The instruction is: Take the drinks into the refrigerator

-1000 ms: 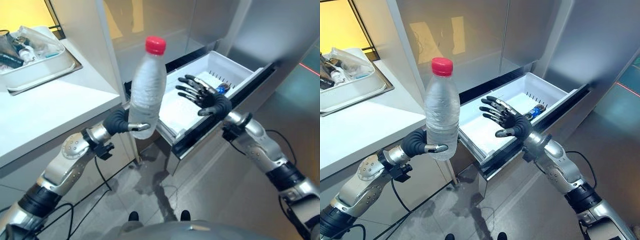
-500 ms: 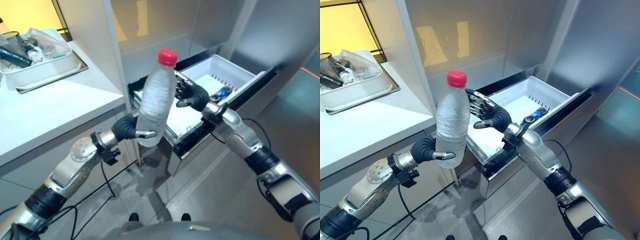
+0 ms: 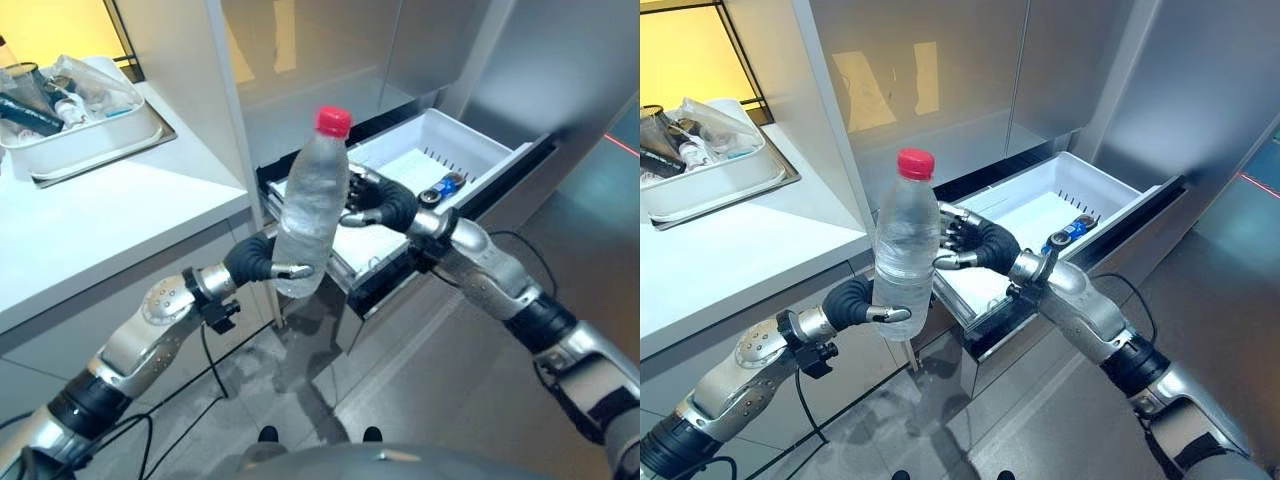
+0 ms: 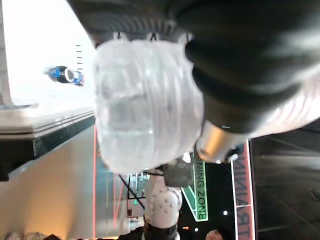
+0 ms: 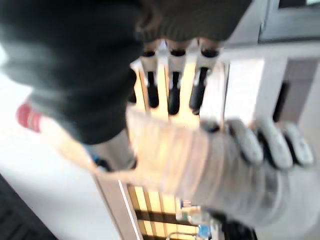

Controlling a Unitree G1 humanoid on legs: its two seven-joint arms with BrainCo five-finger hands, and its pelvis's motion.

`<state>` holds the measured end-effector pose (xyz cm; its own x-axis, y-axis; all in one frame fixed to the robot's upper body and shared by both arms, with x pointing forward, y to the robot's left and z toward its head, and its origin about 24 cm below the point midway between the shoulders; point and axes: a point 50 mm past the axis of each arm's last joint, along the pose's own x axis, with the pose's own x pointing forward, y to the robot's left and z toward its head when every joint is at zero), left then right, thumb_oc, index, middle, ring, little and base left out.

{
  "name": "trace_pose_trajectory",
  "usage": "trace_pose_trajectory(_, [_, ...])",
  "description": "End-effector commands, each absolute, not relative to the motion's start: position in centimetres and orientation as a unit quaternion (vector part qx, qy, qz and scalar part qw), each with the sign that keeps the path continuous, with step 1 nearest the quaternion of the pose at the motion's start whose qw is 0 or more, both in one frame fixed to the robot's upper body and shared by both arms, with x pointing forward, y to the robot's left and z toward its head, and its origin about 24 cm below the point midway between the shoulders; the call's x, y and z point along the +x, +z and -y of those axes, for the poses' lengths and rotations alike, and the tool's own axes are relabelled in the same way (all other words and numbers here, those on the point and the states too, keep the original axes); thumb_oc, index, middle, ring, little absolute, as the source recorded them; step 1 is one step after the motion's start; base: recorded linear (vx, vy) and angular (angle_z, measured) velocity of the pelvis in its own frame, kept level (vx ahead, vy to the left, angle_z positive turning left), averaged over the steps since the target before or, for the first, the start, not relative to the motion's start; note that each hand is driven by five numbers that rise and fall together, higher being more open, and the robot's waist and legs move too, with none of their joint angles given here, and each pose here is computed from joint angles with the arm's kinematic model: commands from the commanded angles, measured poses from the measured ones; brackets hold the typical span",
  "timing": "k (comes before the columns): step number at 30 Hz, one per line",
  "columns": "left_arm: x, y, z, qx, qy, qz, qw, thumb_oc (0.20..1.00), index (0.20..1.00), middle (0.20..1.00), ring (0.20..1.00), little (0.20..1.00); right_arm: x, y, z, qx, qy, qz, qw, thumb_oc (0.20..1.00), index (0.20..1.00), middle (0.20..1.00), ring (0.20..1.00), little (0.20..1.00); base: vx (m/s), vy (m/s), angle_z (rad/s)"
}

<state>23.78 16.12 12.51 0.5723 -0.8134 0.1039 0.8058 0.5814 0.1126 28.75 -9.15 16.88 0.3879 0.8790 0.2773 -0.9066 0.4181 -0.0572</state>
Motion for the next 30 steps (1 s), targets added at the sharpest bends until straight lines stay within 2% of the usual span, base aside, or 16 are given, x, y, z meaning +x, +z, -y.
trace_pose_trajectory(1, [24.6, 17.2, -15.8, 0.021, -0.457, 0.190, 0.869, 0.200, 0.200, 0.200, 0.200, 0.200, 27.7, 18.4, 7.7, 0.076, 0.585, 0.158, 0.792, 0.200, 0.200, 0.200, 0.200, 0.200, 0.00, 0.000, 0.00])
trace_pose_trajectory(7, [24.9, 17.1, -16.1, 0.024, -0.447, 0.190, 0.874, 0.200, 0.200, 0.200, 0.200, 0.200, 26.3, 18.2, 6.5, 0.082, 0.627, 0.143, 0.761, 0.200, 0.200, 0.200, 0.200, 0.200, 0.00, 0.000, 0.00])
trace_pose_trajectory(8, [24.9, 17.1, -16.0, 0.022, -0.446, 0.191, 0.874, 0.200, 0.200, 0.200, 0.200, 0.200, 26.3, 18.2, 6.3, 0.090, 0.629, 0.142, 0.759, 0.382, 0.382, 0.382, 0.382, 0.382, 0.00, 0.000, 0.00])
trace_pose_trajectory(9, [24.9, 17.1, -16.0, 0.022, -0.446, 0.191, 0.874, 0.200, 0.200, 0.200, 0.200, 0.200, 26.3, 18.2, 6.3, 0.090, 0.629, 0.142, 0.759, 0.485, 0.485, 0.485, 0.485, 0.485, 0.00, 0.000, 0.00])
trace_pose_trajectory(10, [25.0, 17.0, -16.0, 0.020, -0.444, 0.191, 0.875, 0.200, 0.200, 0.200, 0.200, 0.200, 26.2, 18.3, 6.0, 0.093, 0.633, 0.144, 0.755, 1.000, 1.000, 1.000, 1.000, 1.000, 0.00, 0.000, 0.00])
trace_pose_trajectory(26, [25.1, 16.4, -16.2, -0.002, -0.419, 0.195, 0.887, 0.200, 0.200, 0.200, 0.200, 0.200, 27.0, 20.1, 5.6, 0.127, 0.604, 0.198, 0.761, 1.000, 1.000, 1.000, 1.000, 1.000, 0.00, 0.000, 0.00])
trace_pose_trajectory(30, [25.3, 16.4, -16.2, -0.004, -0.409, 0.198, 0.891, 0.200, 0.200, 0.200, 0.200, 0.200, 26.5, 20.6, 4.3, 0.127, 0.625, 0.202, 0.743, 1.000, 1.000, 1.000, 1.000, 1.000, 0.00, 0.000, 0.00])
